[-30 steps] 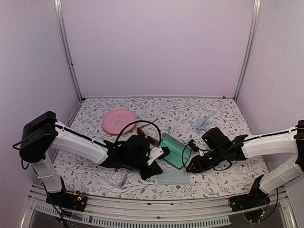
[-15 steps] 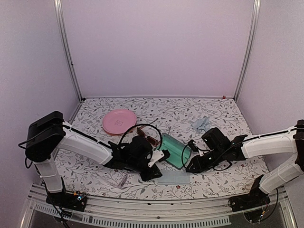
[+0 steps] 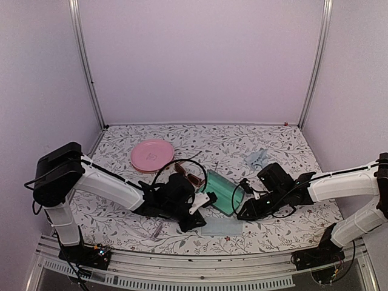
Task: Organize the sunglasses
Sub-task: Adjust the glasses cleaning cloth at the center of the board.
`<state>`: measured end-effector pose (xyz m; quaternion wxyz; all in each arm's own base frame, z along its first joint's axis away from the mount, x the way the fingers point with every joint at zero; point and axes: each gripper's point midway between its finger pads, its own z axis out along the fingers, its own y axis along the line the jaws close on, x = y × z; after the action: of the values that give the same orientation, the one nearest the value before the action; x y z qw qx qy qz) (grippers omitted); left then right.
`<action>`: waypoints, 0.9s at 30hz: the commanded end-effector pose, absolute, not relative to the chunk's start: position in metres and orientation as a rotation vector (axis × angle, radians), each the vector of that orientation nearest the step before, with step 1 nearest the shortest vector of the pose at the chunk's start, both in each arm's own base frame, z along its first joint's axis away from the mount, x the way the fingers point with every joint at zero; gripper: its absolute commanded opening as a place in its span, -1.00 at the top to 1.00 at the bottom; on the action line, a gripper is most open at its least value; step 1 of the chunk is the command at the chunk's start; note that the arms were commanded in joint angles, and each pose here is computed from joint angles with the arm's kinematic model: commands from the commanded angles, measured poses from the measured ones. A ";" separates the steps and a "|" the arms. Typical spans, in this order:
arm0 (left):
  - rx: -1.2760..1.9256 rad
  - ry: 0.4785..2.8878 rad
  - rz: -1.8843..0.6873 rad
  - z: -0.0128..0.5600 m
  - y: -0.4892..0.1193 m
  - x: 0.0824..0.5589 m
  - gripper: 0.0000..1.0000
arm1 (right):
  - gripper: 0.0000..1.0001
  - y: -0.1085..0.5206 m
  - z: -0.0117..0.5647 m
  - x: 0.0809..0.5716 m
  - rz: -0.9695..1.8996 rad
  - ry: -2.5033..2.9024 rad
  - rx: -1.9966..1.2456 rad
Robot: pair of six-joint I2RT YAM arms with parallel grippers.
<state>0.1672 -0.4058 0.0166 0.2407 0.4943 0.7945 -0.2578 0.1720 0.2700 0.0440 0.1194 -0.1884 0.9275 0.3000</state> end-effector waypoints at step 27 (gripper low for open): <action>1.373 2.191 -0.676 0.009 -0.402 0.162 0.88 | 0.38 0.278 0.042 0.173 0.897 2.705 -0.575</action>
<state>0.1640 -0.4065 0.0139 0.2372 0.4976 0.7936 -0.2574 0.1713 0.2706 0.0372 0.1109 -0.1882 0.9295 0.2972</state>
